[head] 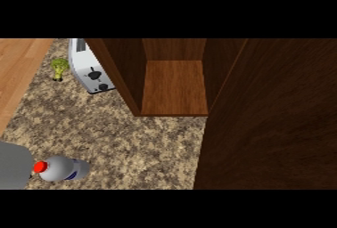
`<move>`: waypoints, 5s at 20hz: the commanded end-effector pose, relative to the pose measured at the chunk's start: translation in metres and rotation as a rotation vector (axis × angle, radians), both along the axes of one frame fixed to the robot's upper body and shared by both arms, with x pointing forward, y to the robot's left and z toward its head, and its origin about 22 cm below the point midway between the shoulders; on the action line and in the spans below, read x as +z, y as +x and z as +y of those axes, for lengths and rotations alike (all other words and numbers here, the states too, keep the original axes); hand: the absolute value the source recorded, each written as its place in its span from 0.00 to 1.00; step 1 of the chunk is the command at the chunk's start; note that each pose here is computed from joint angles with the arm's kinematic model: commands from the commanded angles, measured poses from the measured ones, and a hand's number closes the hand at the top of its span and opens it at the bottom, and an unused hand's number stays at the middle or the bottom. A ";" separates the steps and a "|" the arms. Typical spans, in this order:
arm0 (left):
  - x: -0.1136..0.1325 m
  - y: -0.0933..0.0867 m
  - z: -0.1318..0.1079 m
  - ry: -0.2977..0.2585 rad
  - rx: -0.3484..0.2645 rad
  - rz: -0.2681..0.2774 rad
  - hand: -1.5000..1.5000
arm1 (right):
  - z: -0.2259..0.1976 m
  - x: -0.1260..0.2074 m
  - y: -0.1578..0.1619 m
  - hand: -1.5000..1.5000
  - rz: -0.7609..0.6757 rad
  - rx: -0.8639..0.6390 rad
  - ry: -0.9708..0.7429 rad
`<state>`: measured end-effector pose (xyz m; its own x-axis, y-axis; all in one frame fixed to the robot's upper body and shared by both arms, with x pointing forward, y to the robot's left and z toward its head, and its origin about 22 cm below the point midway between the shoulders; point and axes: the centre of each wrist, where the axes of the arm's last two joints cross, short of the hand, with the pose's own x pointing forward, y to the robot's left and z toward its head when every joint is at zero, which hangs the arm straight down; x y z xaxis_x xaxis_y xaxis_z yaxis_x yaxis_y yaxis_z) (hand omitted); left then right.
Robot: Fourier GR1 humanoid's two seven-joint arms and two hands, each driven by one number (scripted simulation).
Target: Pick up the bottled water, place it into the cabinet and close the cabinet
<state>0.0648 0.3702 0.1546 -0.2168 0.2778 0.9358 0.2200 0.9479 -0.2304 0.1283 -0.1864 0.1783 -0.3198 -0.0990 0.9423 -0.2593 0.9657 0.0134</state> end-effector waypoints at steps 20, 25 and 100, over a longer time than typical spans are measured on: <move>-0.091 0.088 -0.006 0.162 0.084 0.137 0.00 | 0.002 0.016 -0.016 0.00 -0.072 -0.017 0.000; -0.117 0.103 0.008 0.178 0.084 0.164 0.00 | 0.001 0.033 -0.039 0.00 -0.063 -0.003 -0.005; -0.268 0.229 -0.161 -0.079 -0.005 0.037 1.00 | -0.046 0.019 -0.026 0.00 -0.071 -0.167 -0.073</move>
